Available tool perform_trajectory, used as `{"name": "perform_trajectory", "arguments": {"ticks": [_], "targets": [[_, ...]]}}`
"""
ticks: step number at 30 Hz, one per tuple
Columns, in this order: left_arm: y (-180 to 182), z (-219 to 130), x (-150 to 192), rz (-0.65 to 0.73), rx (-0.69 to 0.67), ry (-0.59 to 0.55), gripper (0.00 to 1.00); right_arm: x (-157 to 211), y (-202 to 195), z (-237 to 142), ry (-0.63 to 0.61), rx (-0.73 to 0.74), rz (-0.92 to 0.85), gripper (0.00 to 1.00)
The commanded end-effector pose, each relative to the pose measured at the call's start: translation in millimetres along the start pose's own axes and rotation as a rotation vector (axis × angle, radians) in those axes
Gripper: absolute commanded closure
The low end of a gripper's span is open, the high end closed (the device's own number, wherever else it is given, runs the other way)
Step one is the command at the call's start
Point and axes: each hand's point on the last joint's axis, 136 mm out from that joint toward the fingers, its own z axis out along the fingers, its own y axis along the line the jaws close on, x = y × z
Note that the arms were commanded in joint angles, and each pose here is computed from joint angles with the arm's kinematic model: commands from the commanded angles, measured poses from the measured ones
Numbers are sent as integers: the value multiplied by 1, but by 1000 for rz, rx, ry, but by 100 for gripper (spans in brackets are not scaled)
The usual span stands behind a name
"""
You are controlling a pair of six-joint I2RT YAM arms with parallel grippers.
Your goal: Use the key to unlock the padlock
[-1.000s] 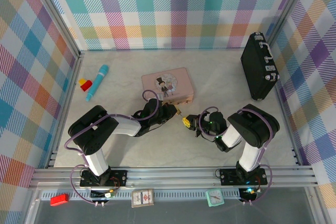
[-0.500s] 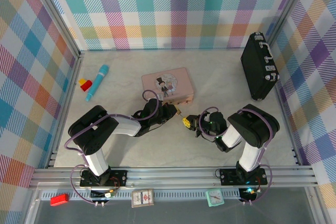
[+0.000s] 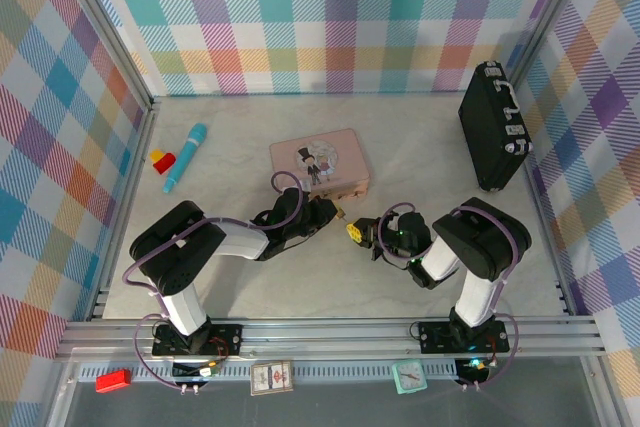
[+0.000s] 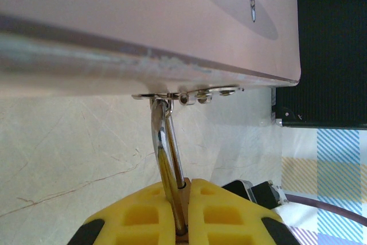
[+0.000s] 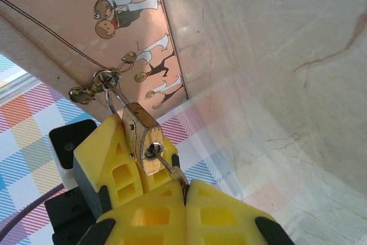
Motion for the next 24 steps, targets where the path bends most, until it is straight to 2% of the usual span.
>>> {"name": "perform_trajectory", "arguments": {"ticks": [1, 24], "targets": [[-55, -10, -1, 7, 187, 2, 94, 2, 11, 2, 8, -43, -14, 100], [-57, -10, 4, 13, 195, 18, 94, 1, 32, 4, 19, -93, -27, 100]]}}
